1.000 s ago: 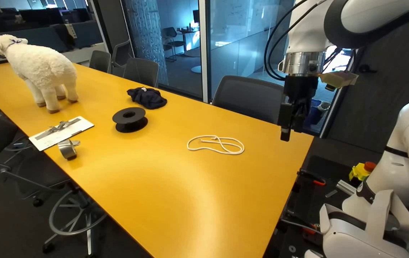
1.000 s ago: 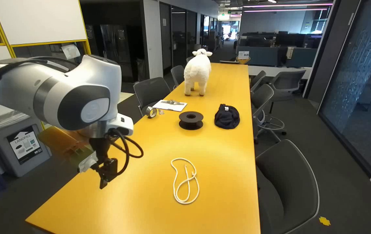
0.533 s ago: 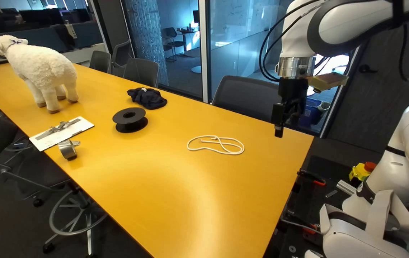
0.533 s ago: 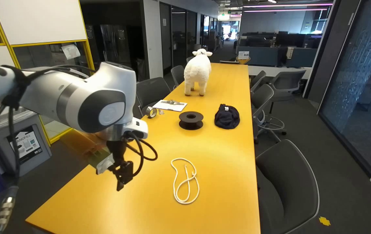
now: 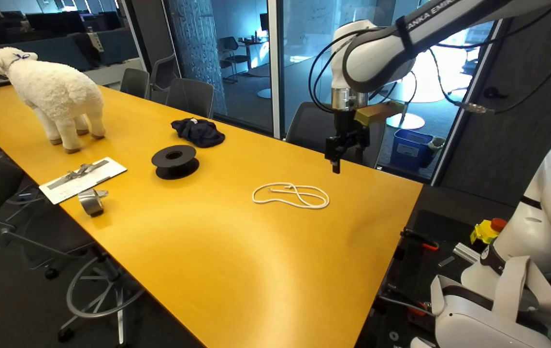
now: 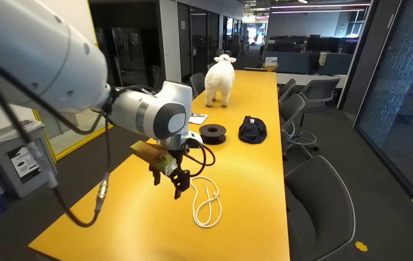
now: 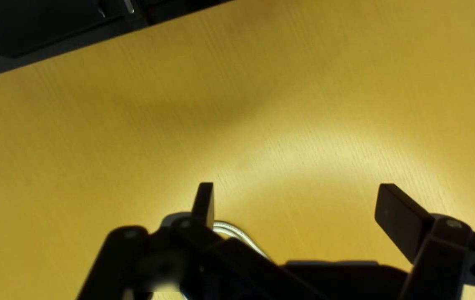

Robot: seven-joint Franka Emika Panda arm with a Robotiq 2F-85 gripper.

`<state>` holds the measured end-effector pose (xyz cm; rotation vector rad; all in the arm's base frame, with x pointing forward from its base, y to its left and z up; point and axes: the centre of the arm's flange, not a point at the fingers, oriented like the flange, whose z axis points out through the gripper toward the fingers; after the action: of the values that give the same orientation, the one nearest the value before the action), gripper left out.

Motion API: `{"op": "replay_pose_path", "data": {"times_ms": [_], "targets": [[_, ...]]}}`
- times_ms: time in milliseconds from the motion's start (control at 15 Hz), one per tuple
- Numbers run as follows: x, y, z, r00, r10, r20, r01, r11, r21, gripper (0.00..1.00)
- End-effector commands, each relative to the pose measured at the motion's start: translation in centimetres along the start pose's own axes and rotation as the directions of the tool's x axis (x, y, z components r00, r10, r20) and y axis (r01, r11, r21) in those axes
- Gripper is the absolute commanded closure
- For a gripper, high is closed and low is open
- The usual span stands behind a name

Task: Straighten the rope

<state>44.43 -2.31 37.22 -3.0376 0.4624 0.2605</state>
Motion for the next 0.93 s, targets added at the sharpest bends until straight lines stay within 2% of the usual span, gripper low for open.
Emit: {"op": "replay_pose_path", "data": {"times_ms": [0,400,867], "targets": [[8.9,-2.2,0.5,1.000,-0.027,-0.004,0.027,1.000,-0.009,0.00],[19.4,-5.9,3.7,0.999,-0.017,-0.031,0.019,0.999,0.049,0.00],[26.5,-9.8,7.7,0.994,0.080,-0.077,-0.064,0.979,0.191,0.00]]}}
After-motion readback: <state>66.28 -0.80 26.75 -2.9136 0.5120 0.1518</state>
